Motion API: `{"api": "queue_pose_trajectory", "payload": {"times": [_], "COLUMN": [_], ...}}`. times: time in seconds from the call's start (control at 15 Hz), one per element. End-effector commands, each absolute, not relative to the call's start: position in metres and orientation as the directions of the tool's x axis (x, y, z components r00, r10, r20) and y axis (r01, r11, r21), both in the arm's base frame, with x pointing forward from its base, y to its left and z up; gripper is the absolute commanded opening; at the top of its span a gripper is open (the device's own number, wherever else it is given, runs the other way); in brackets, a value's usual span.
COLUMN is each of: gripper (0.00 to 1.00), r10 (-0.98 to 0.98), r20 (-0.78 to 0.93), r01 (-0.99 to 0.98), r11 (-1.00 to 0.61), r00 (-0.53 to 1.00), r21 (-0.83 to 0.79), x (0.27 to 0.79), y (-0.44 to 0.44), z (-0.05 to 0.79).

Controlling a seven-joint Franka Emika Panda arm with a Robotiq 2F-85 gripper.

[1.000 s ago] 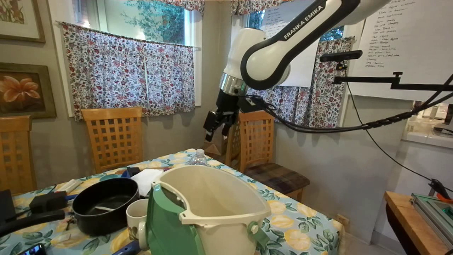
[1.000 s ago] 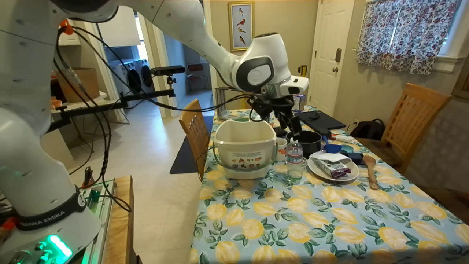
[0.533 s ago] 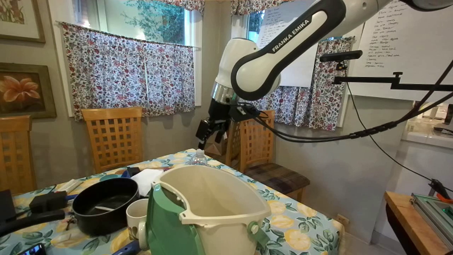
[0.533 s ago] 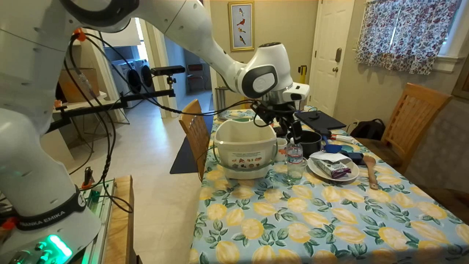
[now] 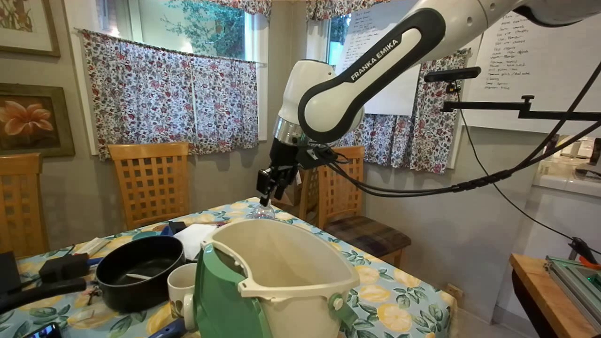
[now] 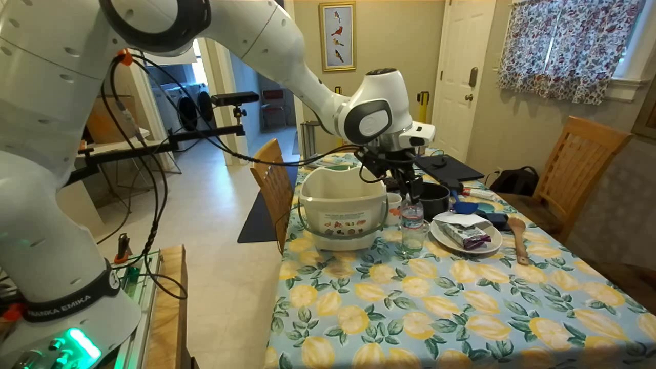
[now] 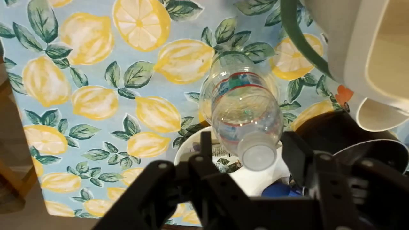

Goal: Move the trash can to the left then the bottle to the right

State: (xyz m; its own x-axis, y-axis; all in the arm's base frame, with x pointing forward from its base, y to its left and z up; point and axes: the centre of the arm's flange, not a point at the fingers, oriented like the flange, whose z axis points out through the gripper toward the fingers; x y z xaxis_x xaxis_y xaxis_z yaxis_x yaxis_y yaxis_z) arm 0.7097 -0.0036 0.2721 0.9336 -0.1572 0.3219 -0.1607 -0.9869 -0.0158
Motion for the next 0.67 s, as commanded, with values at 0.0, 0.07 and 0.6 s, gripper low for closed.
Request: {"api": "queue_pose_trajectory", "payload": {"times": [0.0, 0.07, 0.6], "gripper": [0.30, 0.22, 0.07], "r10": [-0.150, -0.151, -0.145], "r20": [0.339, 0.340, 0.348], "r01": [-0.151, -0.151, -0.144], "r11": [-0.988, -0.988, -0.989], "r00": [0.929, 0.928, 0.926], "r21": [-0.024, -0.024, -0.031], "x": [0.721, 0.721, 0.716], "y": [0.000, 0.001, 0.005], "z": [0.272, 0.273, 0.285]}}
